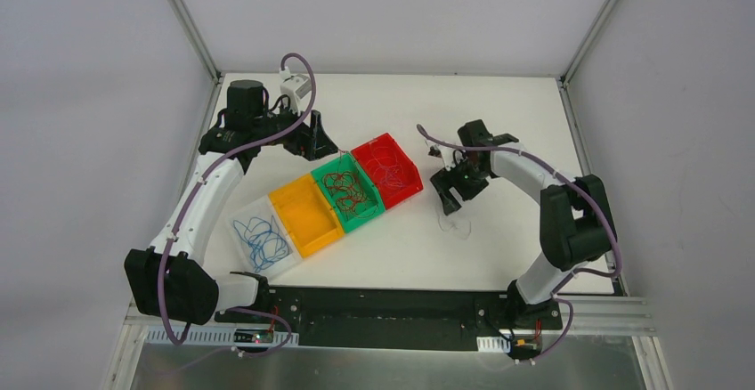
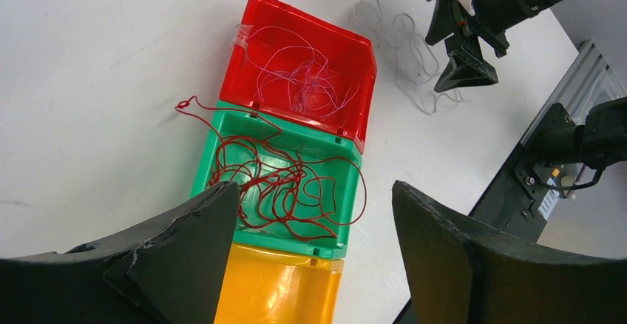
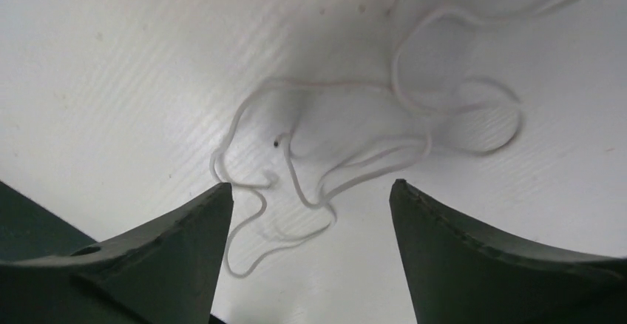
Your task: Untangle the cables
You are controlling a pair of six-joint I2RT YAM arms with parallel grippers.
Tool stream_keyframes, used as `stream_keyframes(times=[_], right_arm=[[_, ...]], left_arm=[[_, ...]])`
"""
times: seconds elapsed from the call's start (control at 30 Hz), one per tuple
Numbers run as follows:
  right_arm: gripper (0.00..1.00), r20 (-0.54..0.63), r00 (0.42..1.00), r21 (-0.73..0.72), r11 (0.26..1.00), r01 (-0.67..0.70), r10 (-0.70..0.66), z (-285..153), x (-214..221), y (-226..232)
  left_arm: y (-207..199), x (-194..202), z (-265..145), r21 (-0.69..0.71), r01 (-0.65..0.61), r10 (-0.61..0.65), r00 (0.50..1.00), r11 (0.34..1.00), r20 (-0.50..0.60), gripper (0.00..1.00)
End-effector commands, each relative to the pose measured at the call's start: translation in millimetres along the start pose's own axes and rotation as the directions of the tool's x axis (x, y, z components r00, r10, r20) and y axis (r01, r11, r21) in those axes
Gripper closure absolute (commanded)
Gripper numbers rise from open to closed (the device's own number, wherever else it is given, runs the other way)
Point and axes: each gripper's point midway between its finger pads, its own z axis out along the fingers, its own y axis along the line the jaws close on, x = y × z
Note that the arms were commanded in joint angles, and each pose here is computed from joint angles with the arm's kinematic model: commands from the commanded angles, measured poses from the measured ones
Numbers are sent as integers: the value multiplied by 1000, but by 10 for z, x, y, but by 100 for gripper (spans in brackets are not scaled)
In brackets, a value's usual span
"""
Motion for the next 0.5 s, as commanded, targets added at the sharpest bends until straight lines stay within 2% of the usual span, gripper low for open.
stream_keyframes(times=[0.0, 0.07, 0.1, 0.37, 0.47], right_arm=[[14, 74, 990, 21, 992, -122, 120, -53, -337, 56], [2, 105, 991, 64, 994, -93, 86, -37, -389, 25], [1, 118, 992, 86, 994, -62, 52, -22, -406, -6], [1, 59, 998, 169, 985, 25, -36, 127, -348, -51], [1, 4, 1000, 209, 978, 20, -21, 206, -285, -120]], left_arm=[[-86, -203, -81, -5, -37, 38, 998, 999, 47, 23], [-95, -196, -92, -5, -38, 38, 998, 999, 48, 23], [-94, -187, -95, -6, -38, 38, 998, 999, 48, 23], [-86, -186, -93, -10, -38, 38, 998, 999, 47, 22], [-91, -186, -92, -7, -38, 38, 998, 999, 47, 22]])
